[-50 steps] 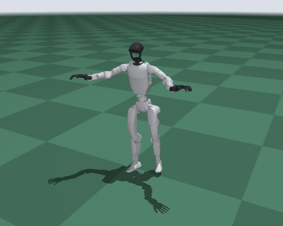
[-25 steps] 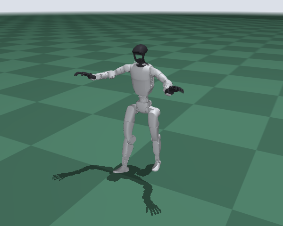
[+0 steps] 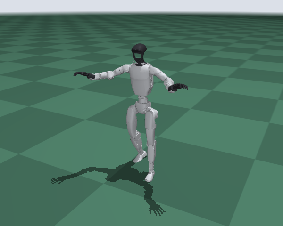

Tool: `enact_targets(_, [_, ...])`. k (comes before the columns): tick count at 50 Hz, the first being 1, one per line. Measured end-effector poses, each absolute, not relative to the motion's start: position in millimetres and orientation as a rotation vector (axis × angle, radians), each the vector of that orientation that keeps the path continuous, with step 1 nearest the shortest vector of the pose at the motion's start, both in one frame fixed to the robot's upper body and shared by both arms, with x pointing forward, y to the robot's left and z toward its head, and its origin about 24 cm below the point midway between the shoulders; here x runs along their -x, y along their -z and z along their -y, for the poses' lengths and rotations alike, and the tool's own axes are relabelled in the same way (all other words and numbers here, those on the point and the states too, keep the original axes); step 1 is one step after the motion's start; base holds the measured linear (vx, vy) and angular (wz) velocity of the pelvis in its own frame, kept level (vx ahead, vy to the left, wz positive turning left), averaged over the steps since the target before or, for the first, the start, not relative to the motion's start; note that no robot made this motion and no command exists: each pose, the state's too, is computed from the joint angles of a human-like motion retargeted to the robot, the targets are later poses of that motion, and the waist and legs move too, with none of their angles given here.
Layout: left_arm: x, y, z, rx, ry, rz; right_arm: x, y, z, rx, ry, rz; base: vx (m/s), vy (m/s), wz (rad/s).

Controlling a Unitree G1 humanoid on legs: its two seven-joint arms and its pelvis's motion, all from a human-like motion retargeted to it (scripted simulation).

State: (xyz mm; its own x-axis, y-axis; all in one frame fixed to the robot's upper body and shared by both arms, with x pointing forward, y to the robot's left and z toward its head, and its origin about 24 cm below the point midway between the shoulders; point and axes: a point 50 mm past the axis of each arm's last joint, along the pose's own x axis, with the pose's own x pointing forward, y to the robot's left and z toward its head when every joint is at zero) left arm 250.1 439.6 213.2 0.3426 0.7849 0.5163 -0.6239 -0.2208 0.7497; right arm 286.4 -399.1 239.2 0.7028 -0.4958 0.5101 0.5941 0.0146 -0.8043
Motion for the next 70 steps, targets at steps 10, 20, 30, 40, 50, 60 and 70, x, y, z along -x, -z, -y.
enact_targets(10, [-257.8,-198.8,-428.4,-1.053,-1.313,-0.021,-289.0,-266.7,392.8,1.333,0.92,0.228,-0.44,-0.18,0.16])
enact_targets(20, [-252.2,-184.4,-438.1,-1.129,-1.308,-0.36,-278.1,-267.0,414.8,1.295,0.991,0.016,-0.41,-0.07,0.42])
enact_targets(30, [-244.7,-183.9,-446.5,-1.208,-1.276,-0.583,-261.9,-248.5,434.4,1.241,0.98,-0.16,-0.33,0.05,0.39])
enact_targets(40, [-269.3,-215.1,-422.2,-0.979,-1.387,-0.082,-249.5,-258.1,438.3,1.216,1.122,0.027,-0.44,0.19,0.39])
enact_targets(50, [-270.9,-223.1,-425.7,-1.068,-1.331,-0.108,-264.9,-254.3,425.4,1.192,1.064,0.068,-0.46,0.13,-0.25])
enact_targets(60, [-250.5,-207.8,-445.7,-1.235,-1.279,-0.395,-274.7,-250.7,415.9,1.161,0.945,0.053,-0.33,0.02,-0.45])
enact_targets(70, [-241.5,-203.7,-452.6,-1.344,-1.228,-0.5,-279.7,-244.5,413.0,1.166,0.894,0.017,-0.3,-0.09,-0.25])
